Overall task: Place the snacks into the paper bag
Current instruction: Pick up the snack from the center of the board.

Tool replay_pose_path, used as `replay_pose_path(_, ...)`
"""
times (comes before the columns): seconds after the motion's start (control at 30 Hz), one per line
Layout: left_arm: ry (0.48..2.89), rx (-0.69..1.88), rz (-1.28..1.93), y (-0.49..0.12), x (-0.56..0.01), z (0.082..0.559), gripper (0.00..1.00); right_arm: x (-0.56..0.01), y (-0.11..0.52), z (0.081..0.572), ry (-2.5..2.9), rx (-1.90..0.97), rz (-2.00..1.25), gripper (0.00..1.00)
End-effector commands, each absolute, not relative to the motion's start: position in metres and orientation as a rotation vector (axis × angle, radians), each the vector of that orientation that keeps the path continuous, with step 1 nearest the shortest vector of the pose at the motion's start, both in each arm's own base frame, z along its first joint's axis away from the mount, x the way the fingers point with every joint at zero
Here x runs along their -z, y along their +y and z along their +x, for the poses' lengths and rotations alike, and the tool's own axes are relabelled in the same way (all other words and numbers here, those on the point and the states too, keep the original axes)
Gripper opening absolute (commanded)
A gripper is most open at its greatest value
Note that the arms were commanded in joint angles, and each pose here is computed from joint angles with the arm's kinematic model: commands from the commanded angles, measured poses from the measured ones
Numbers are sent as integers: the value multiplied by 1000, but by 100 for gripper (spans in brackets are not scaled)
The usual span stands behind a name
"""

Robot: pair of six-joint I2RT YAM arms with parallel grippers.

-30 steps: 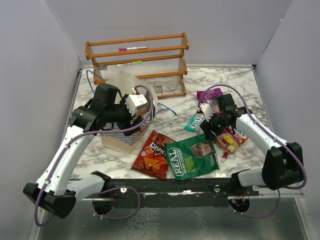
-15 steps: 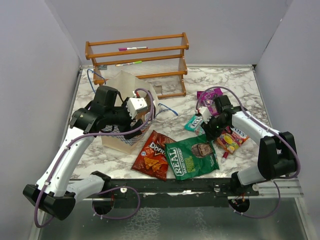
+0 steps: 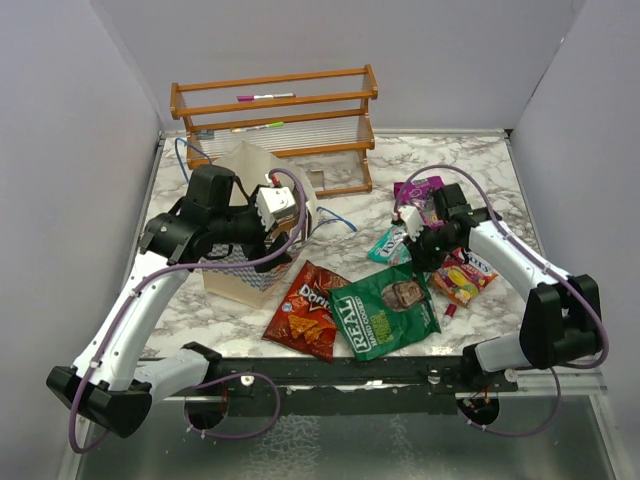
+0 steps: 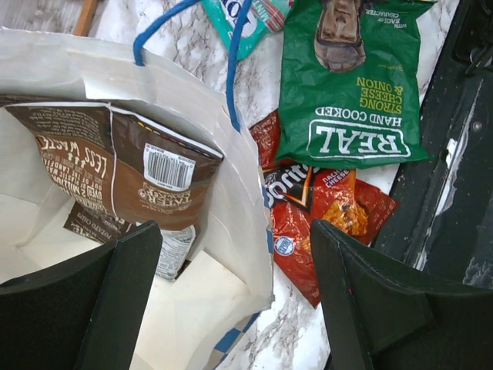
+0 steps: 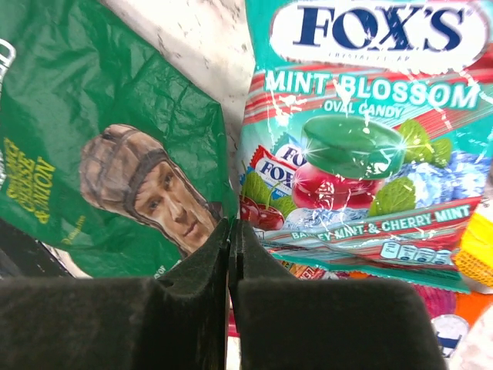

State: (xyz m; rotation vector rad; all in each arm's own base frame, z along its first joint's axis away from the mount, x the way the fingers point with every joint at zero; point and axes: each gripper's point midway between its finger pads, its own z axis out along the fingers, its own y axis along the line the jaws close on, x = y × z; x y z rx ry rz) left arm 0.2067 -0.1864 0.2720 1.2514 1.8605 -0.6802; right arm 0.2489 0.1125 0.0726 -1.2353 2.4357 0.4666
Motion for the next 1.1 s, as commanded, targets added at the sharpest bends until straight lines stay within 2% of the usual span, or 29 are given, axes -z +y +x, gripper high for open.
replay_pose_path(0.0,1770,733,1221,-199,-297,214,81,-108,125,252,2337,-531,-1246,1)
replay_pose_path(0.23,1683,793,1221,-211,-323,215,81,-153,137,256,2236,-583,-1259,1)
replay_pose_path(1.07,1426,905,1130,-249,-403,249,80,-365,152,323,1743,-330,-1145,1)
